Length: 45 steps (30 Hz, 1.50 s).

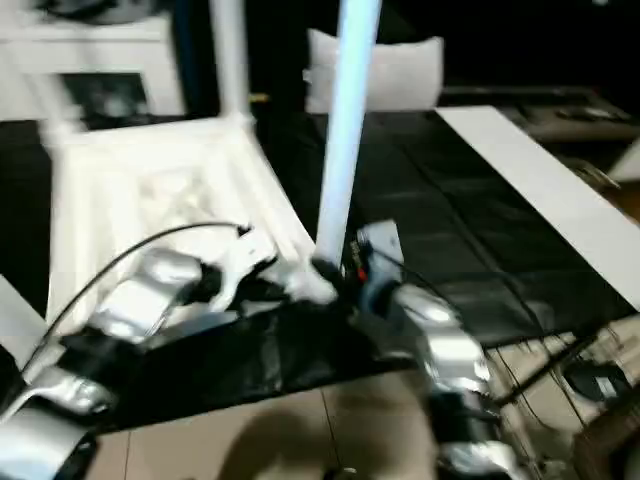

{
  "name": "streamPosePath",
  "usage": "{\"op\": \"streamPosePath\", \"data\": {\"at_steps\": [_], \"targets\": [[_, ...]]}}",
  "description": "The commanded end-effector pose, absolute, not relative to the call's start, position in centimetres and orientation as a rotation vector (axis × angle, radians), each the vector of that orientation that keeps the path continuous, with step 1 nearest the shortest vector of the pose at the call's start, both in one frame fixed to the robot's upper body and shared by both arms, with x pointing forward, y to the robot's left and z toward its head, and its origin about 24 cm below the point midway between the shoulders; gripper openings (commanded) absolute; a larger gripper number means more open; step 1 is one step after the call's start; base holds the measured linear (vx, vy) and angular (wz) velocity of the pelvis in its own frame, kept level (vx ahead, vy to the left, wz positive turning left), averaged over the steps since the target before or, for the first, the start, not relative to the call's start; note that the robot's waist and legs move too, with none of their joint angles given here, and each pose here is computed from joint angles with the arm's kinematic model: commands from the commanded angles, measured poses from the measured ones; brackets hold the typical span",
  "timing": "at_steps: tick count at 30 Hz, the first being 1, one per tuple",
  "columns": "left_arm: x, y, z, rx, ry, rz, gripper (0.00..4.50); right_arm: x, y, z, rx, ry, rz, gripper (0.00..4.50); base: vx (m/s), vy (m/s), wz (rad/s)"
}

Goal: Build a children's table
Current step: Rotate leg to tighten

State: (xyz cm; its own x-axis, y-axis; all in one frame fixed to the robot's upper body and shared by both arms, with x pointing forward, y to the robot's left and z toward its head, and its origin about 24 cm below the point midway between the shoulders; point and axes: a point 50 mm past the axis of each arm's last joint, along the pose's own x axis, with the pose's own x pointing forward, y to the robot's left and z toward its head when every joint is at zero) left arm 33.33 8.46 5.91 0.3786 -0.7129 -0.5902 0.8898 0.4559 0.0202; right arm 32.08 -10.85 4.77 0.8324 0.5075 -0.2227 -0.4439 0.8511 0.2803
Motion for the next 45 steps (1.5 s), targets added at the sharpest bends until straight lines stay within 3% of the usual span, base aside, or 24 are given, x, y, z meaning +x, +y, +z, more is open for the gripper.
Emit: {"op": "streamPosePath", "data": {"at_steps": [1,2,9,16,23,26,33,40,45], "targets": [[33.0,4.0,8.1,0.341,0.419,-1.193,0.0,32.5,-8.5,4.9,0.28,0.311,0.506,1.98,0.0,0.0,0.0],[33.2,3.9,8.4,0.354,0.409,-1.174,0.0,32.7,-8.0,5.4,0.299,0.276,0.484,2.53,0.0,0.0,0.0],[33.5,5.4,8.1,0.418,0.423,-1.156,0.0,32.1,-8.7,5.4,0.175,0.24,0.506,3.15,0.0,0.0,0.0],[33.0,8.3,7.3,0.471,0.449,-1.231,0.0,30.6,-12.4,5.3,0.039,0.184,0.65,3.87,0.0,0.0,0.0],[32.5,10.6,6.9,0.539,0.47,-1.356,0.0,29.8,-15.3,6.4,-0.063,0.181,0.915,4.46,0.0,0.0,0.0],[32.0,11.8,6.9,0.591,0.493,-1.473,0.0,29.5,-16.4,7.1,-0.085,0.216,1.101,4.46,0.0,0.0,0.0],[31.4,12.8,7.1,0.716,0.53,-1.644,0.0,29.3,-16.5,7.5,-0.139,0.265,1.337,4.46,0.0,0.0,0.0],[31.1,12.7,7.4,0.756,0.53,-1.745,0.0,29.6,-16.0,7.4,-0.149,0.287,1.422,3.94,0.0,0.0,0.0],[30.8,12.3,7.5,0.774,0.513,-1.796,0.0,29.4,-14.7,7.2,-0.11,0.296,1.522,3.52,0.0,0.0,0.0]]}}
